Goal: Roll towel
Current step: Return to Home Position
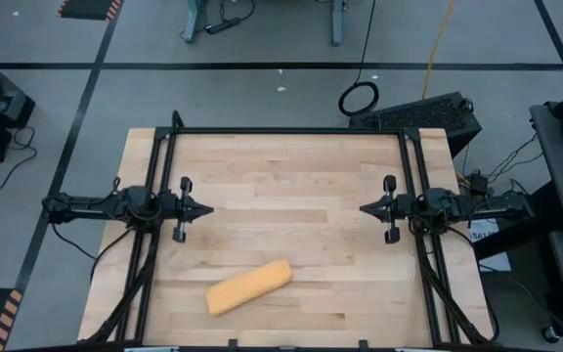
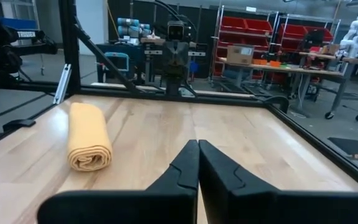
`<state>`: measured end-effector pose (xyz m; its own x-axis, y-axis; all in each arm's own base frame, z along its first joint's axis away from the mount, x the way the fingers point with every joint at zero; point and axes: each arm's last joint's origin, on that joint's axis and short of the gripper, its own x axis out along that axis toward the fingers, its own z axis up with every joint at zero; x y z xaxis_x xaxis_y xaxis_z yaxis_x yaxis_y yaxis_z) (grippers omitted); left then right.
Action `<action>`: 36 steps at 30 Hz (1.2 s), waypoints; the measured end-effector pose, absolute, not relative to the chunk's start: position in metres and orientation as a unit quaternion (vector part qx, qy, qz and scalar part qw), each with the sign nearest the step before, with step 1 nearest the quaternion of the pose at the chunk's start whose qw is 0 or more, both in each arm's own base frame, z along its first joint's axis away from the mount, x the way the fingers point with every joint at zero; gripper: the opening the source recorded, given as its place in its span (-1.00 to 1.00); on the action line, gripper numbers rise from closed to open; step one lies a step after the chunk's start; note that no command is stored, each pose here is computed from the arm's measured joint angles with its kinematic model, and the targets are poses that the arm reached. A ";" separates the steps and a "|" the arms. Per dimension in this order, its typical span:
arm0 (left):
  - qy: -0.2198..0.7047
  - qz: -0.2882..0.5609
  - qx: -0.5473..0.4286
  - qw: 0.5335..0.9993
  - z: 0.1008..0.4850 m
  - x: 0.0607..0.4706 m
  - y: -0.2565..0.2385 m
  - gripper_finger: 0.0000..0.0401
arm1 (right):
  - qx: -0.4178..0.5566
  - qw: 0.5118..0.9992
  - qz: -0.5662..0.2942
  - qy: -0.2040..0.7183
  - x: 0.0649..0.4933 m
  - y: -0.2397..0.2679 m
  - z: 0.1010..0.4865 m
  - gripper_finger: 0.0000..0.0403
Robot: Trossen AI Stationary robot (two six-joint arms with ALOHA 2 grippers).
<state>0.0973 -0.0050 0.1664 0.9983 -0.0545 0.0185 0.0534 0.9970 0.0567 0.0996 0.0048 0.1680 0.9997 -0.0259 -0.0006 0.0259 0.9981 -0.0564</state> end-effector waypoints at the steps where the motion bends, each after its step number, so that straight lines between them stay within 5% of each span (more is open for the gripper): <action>1: -0.010 -0.027 0.028 0.999 0.166 0.097 -0.005 -1.00 | -0.028 1.000 -0.014 0.000 0.100 0.005 0.168 -1.00; 36: -0.012 -0.060 0.029 0.998 0.167 0.097 -0.007 -1.00 | -0.019 0.999 -0.050 -0.001 0.100 -0.001 0.168 -1.00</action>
